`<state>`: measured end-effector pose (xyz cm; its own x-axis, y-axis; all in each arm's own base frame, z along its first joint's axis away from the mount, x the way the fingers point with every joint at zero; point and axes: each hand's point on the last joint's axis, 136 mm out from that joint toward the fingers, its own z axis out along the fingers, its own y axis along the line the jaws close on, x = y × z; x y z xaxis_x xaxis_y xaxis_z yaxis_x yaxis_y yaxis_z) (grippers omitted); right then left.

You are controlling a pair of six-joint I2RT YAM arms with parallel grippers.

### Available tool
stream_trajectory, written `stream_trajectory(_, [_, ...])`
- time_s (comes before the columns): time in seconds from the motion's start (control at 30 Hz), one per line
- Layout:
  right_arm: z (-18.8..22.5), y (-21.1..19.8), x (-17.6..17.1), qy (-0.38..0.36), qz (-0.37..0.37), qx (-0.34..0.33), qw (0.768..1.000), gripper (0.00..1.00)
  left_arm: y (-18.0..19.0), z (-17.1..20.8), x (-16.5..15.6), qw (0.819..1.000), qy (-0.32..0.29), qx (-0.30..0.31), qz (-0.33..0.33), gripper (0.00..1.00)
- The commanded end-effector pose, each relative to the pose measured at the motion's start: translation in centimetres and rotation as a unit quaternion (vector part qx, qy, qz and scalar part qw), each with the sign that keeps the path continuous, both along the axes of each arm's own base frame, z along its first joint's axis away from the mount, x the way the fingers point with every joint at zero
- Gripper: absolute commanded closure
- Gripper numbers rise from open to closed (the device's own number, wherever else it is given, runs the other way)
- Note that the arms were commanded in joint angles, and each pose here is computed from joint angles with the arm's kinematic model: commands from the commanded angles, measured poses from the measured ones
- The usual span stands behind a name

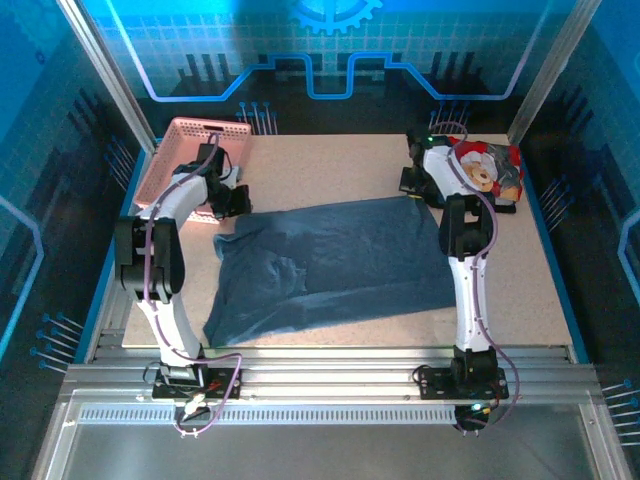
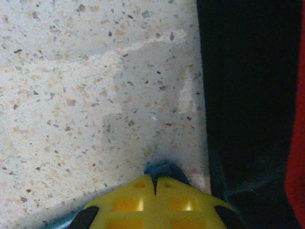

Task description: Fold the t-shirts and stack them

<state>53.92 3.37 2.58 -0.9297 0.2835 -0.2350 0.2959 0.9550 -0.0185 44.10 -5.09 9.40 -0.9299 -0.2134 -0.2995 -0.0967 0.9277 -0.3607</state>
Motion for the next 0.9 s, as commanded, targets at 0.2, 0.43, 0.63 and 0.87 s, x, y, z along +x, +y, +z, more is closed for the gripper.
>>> stream_trajectory(0.2, [3.3, -1.0, 0.7, -0.042, -0.004, 0.009, 0.999, 1.00, 1.4, 5.8, 2.7, 0.996, -0.084, 0.037, 0.007, 1.00])
stream_trajectory(0.43, [4.2, -1.6, 0.5, -0.052, -0.005, 0.001, 0.999, 1.00, 2.0, 6.3, 3.0, 0.994, -0.090, 0.065, -0.004, 1.00])
stream_trajectory(0.63, [5.0, -1.9, 0.4, -0.063, -0.001, 0.004, 0.998, 1.00, 1.7, 7.2, 3.2, 0.992, -0.107, 0.059, -0.011, 1.00])
stream_trajectory(0.87, [5.7, -1.6, -0.7, -0.066, 0.008, 0.010, 0.998, 1.00, 0.8, 6.8, 1.5, 0.993, -0.101, 0.054, -0.023, 1.00])
